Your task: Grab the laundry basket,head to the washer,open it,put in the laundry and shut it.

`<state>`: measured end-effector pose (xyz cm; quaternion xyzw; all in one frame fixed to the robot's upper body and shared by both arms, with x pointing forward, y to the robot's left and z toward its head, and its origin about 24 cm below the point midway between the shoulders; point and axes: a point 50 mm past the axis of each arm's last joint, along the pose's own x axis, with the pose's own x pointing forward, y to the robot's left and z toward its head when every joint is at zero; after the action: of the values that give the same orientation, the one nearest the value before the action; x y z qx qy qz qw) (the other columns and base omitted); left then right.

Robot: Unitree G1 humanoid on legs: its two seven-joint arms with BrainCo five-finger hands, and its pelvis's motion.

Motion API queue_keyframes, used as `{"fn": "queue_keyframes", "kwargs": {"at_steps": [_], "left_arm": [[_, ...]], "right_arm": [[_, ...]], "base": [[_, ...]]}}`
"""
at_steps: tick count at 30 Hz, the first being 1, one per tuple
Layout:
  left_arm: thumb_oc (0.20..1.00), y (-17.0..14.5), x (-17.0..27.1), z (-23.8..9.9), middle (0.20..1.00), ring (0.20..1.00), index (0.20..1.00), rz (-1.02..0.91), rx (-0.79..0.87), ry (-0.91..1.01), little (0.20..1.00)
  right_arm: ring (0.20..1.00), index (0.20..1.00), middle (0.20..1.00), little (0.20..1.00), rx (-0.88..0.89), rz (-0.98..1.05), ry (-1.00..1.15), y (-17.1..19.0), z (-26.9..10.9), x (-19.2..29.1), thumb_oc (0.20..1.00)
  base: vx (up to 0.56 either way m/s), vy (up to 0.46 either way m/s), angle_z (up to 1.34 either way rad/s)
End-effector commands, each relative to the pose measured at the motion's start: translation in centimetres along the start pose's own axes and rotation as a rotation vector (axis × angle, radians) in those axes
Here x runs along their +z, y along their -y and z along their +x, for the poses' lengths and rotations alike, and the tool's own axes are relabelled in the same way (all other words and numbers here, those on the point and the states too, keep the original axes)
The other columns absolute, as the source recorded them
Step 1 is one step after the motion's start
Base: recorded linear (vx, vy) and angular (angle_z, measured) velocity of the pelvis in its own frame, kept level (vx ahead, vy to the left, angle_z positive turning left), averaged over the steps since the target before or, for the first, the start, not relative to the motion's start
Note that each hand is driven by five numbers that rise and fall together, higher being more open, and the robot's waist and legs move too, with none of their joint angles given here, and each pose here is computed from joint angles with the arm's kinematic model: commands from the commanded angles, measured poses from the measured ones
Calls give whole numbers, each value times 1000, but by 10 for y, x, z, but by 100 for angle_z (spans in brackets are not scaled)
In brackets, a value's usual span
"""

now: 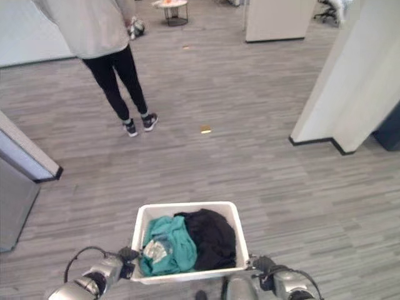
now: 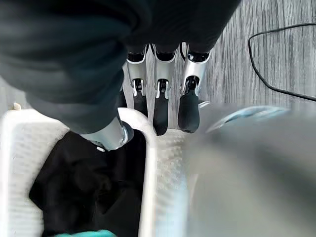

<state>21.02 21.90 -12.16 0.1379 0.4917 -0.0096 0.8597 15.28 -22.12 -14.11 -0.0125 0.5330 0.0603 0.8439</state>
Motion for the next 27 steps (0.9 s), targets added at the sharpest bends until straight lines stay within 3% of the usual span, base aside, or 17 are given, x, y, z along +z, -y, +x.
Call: {"fn": "queue_keyframes", "kwargs": {"at_steps": [1, 6, 7, 27], "left_arm": [[200, 36, 12, -1, 200, 200, 200, -42, -119, 94, 200], [200, 41, 2, -1, 200, 200, 200, -59, -131, 70, 200], [200, 61, -48, -6, 200, 200, 200, -105, -175, -104, 200], [200, 47, -63, -8, 200, 200, 200, -149, -131, -129, 200]], "right_arm": [[200, 200, 200, 200, 67, -15, 60, -13, 3, 16, 200], [200, 200, 200, 200, 65, -31, 73, -14, 4, 19, 200], [200, 200, 200, 200, -213, 431, -136, 44, -21, -64, 200], [200, 200, 200, 200, -119, 271, -158, 19, -12, -65, 200]], "base": [[174, -4, 37], [78, 2, 2], [48, -7, 0], [14, -6, 4]]}}
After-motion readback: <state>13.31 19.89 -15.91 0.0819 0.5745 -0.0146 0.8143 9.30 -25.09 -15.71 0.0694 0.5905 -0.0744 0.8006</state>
